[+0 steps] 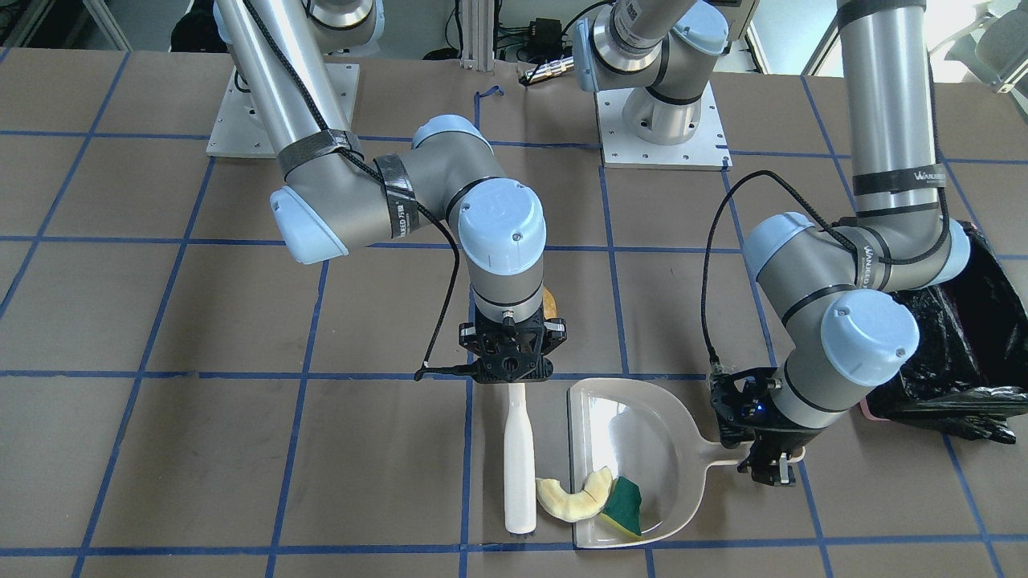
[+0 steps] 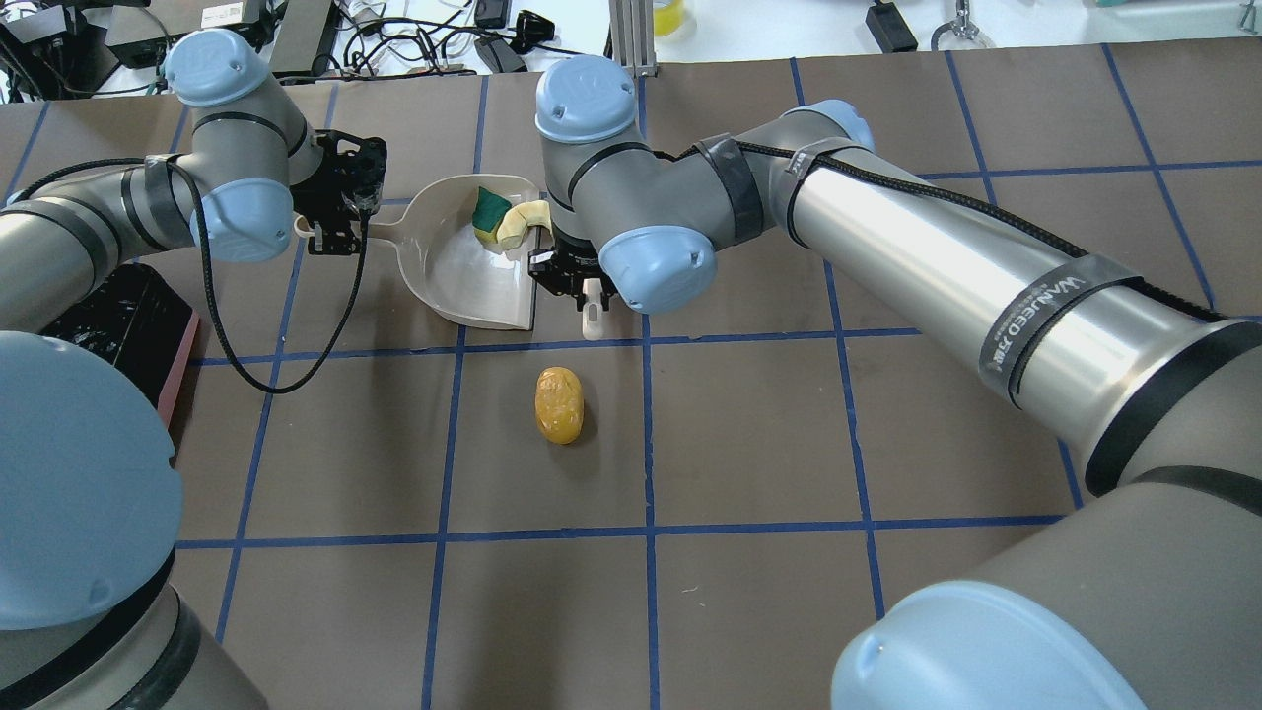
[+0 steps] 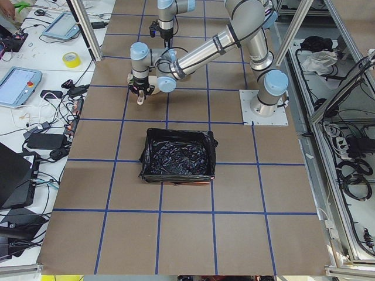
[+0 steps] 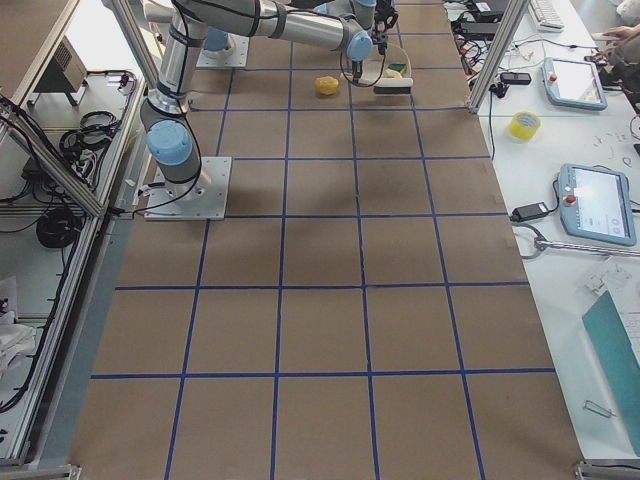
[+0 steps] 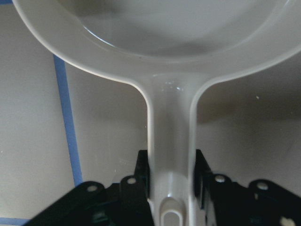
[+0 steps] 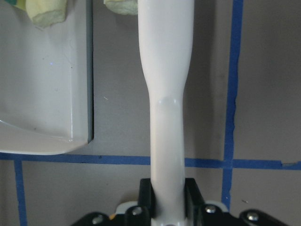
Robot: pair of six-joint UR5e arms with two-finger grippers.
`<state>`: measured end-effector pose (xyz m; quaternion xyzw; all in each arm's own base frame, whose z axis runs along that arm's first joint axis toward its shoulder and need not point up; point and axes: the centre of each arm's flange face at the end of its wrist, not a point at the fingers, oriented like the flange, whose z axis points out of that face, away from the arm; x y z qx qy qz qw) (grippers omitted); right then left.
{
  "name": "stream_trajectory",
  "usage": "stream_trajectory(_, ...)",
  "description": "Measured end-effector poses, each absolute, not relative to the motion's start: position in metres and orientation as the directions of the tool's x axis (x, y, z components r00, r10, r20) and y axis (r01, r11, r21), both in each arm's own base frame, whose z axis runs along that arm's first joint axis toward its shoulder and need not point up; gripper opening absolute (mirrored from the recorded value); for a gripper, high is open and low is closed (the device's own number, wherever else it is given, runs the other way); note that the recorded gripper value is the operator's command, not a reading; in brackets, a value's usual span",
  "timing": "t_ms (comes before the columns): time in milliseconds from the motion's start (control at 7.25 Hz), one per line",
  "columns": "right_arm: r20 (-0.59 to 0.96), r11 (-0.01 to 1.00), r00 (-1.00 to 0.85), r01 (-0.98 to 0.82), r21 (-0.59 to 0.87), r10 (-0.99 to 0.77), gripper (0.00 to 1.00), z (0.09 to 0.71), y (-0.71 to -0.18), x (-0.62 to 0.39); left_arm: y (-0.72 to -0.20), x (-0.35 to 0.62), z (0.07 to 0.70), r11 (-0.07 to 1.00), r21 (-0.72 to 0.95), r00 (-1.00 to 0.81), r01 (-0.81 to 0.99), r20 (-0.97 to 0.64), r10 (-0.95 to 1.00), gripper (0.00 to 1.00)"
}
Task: Sweep and dump trash into bin
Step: 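Move the brush behind the yellow potato with the right gripper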
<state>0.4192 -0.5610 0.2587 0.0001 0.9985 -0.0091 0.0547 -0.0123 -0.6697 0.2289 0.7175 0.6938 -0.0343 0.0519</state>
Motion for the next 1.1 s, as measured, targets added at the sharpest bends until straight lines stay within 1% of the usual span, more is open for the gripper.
stream_trajectory(276,-0.182,0.998,-0.982,0.062,-0.017,0.058,0.0,0.252,-0.561,0.434,-0.67,-0.012,0.229,-0.032,0.027,0.035,0.999,-0.121,0.992,0.05)
stream_trajectory(690,-0.255,0.992,-0.959,0.128,0.014,0.127,0.0,0.26,-0.537,0.475,-0.67,-0.012,0.229,-0.032,0.027,0.035,0.999,-0.121,0.992,0.05)
stream_trajectory(966,-0.279,0.99,-0.95,0.137,0.03,0.14,0.0,0.274,-0.528,0.485,-0.67,-0.012,0.229,-0.032,0.027,0.035,0.999,-0.122,0.992,0.05)
stream_trajectory(1103,-0.271,0.992,-0.954,0.124,0.035,0.129,0.0,0.291,-0.527,0.477,-0.669,-0.012,0.23,-0.032,0.027,0.035,0.999,-0.123,0.992,0.05)
